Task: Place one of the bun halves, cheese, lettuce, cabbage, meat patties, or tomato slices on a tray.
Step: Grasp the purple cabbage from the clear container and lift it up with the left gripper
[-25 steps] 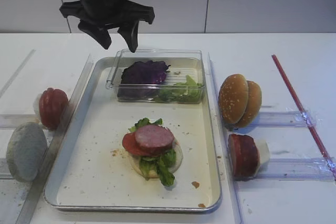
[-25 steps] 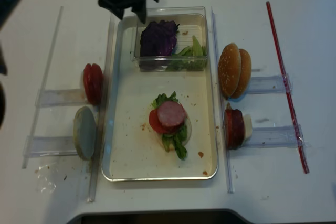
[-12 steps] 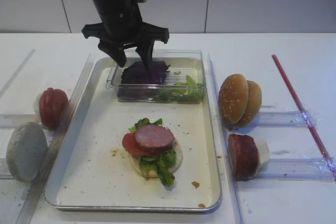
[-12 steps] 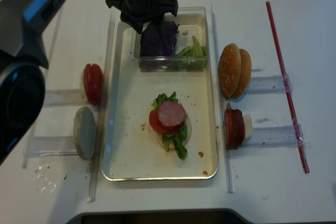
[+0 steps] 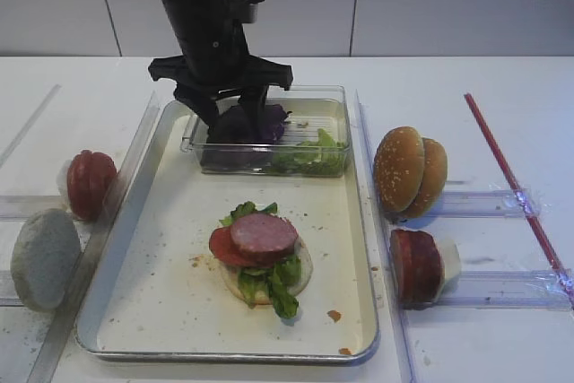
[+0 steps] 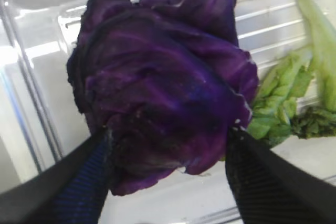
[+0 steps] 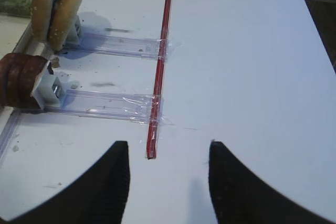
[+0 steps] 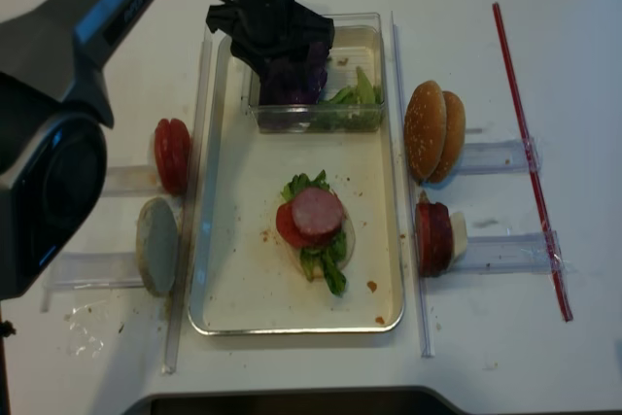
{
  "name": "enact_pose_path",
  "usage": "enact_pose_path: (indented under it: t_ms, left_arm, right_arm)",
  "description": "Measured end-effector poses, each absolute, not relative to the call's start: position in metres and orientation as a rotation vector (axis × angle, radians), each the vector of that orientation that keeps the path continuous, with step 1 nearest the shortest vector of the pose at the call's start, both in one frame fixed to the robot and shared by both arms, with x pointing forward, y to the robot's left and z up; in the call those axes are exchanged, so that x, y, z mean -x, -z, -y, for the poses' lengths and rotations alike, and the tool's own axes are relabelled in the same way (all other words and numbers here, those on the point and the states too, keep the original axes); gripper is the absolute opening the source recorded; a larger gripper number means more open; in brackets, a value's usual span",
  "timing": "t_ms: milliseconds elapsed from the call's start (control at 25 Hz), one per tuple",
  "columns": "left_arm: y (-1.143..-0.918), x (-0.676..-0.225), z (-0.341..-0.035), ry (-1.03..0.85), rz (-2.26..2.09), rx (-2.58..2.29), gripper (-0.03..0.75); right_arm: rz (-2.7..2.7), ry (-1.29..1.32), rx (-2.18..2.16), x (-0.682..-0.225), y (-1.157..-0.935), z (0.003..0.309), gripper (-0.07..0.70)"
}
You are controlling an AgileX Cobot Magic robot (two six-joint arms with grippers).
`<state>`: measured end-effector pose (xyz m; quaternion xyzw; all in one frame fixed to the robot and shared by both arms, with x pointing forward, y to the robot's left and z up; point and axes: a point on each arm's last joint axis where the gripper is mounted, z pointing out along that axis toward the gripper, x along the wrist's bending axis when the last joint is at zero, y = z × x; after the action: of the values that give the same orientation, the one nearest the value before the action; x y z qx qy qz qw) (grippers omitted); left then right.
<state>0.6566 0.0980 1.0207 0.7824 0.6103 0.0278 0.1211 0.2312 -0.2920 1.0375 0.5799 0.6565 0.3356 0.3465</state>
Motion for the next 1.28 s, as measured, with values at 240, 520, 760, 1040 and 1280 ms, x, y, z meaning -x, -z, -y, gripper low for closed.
enact_pose_path:
  t_ms: [240,520,760,1040,1280]
  left_arm:
    - [-1.006,-0.66,-0.096,-0.06,-1.81,-2.298,0.433]
    - [-1.004,-0.66,-0.096,-0.058,-1.813,-2.301,0.309]
    - [-1.004,-0.66,-0.096,-0.058,-1.813,-2.301,0.099]
    - [-1.004,-0.66,-0.096,-0.06,-1.813,-2.302,0.007]
    - [-1.008,-0.663,-0.098,-0.109,-1.805,-2.307,0.004]
  right_arm:
    - [-1.703,-0.871,-1.505,-0.231,-1.038,0.292,0.382]
    - [-1.703,-0.871,-1.505,-0.231,-1.038,0.292,0.382]
    - [-1.703,-0.871,-1.505,-0.231,-1.038,0.292,0.382]
    - [-1.703,-0.871,-1.505,-0.231,-1.038,0.292,0.382]
    - [-1.703,-0.871,-1.505,-0.231,-1.038,0.292,0.382]
